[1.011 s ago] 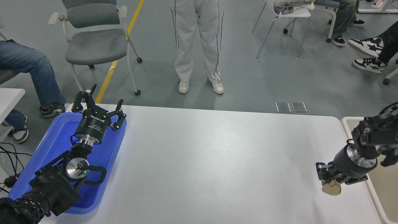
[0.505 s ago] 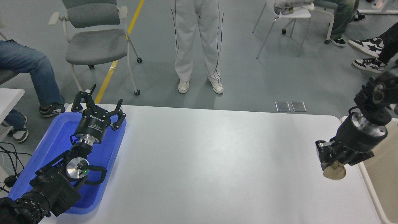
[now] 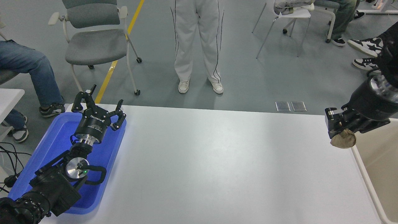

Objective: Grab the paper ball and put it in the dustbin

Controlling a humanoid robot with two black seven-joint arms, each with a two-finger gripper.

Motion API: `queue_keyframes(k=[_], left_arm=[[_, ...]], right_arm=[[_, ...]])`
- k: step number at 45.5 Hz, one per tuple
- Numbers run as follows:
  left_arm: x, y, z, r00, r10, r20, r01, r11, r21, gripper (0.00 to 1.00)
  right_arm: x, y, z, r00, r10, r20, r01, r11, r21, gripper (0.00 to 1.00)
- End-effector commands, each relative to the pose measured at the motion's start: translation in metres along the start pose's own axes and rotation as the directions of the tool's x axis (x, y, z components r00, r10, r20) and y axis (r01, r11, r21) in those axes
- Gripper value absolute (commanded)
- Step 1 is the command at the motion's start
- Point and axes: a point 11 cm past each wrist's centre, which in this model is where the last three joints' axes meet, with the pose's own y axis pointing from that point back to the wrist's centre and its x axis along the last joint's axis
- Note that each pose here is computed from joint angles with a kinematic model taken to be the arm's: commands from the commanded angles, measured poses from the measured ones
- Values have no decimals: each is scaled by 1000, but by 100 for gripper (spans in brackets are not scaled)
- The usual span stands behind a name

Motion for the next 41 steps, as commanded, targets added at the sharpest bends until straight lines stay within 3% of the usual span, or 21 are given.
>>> queue_keyframes(k=[1,20,30,41], left_arm=[[0,0,0,1000,0,0,0,1000,0,100],[0,0,0,1000,0,0,0,1000,0,100],[0,0,0,1000,0,0,0,1000,0,100],[0,0,0,1000,0,0,0,1000,0,100]], right_arm=[[5,17,-1,999,44,-3,-44,999,-5,0],[3,24,25,997,55,49,-52,997,-62,0],[-21,10,87,978,25,209,-10,997,-74,0],[-70,2,168,913,-17,408,97,979,-178,0]])
